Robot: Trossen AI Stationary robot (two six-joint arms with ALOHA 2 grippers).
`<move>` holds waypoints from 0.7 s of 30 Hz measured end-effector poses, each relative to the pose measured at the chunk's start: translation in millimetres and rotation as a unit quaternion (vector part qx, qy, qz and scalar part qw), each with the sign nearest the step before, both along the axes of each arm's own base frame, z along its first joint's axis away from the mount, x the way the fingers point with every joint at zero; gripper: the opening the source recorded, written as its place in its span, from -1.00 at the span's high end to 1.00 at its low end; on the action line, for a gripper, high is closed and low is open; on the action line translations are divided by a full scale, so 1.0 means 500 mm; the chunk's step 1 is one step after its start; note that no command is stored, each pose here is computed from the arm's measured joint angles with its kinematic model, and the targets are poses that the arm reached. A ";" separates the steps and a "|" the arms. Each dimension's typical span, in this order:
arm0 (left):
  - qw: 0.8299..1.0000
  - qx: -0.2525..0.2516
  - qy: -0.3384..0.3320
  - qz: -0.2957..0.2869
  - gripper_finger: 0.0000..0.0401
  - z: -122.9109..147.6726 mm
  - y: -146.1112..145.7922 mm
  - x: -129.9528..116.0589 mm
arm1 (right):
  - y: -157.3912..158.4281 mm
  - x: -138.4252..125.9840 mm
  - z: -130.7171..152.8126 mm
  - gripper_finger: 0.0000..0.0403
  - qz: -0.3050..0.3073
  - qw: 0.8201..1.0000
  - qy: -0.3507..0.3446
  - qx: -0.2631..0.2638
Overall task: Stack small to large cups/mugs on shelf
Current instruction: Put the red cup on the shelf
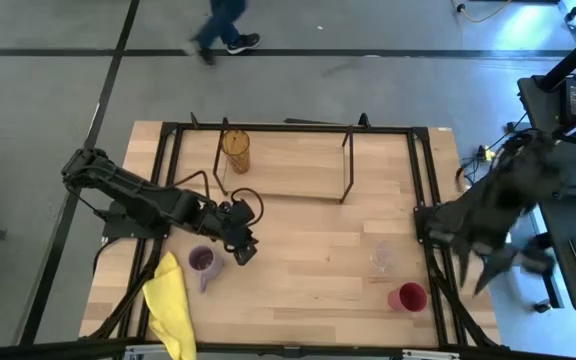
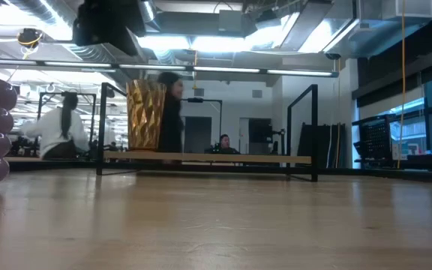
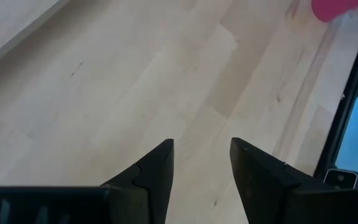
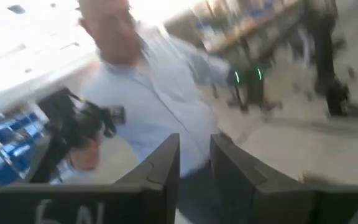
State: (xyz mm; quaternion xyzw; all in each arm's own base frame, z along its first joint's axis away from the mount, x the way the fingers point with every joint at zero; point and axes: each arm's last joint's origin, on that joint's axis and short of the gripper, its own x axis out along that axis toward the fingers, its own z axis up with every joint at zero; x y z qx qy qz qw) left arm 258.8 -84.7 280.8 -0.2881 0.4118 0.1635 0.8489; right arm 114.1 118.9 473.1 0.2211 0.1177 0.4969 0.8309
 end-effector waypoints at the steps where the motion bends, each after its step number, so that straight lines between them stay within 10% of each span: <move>1: 1.000 0.003 0.000 -0.002 0.24 0.000 0.002 0.001 | 0.020 0.002 -0.011 0.55 -0.004 1.000 0.013 -0.015; 8: 1.000 0.019 0.000 -0.009 0.24 0.000 0.019 0.007 | 0.151 -0.048 -0.022 0.55 -0.081 0.993 -0.016 -0.082; 12: 1.000 0.016 0.001 -0.007 0.24 0.000 0.027 0.009 | 0.193 -0.082 -0.078 0.56 -0.187 0.955 0.061 -0.222; 16: 1.000 0.007 0.006 -0.023 0.24 0.000 0.027 0.009 | 0.171 -0.085 -0.124 0.56 -0.252 0.907 0.150 -0.303; 21: 0.999 0.007 0.008 -0.038 0.24 0.000 0.026 0.009 | 0.093 -0.079 -0.118 0.56 -0.223 0.897 0.225 -0.310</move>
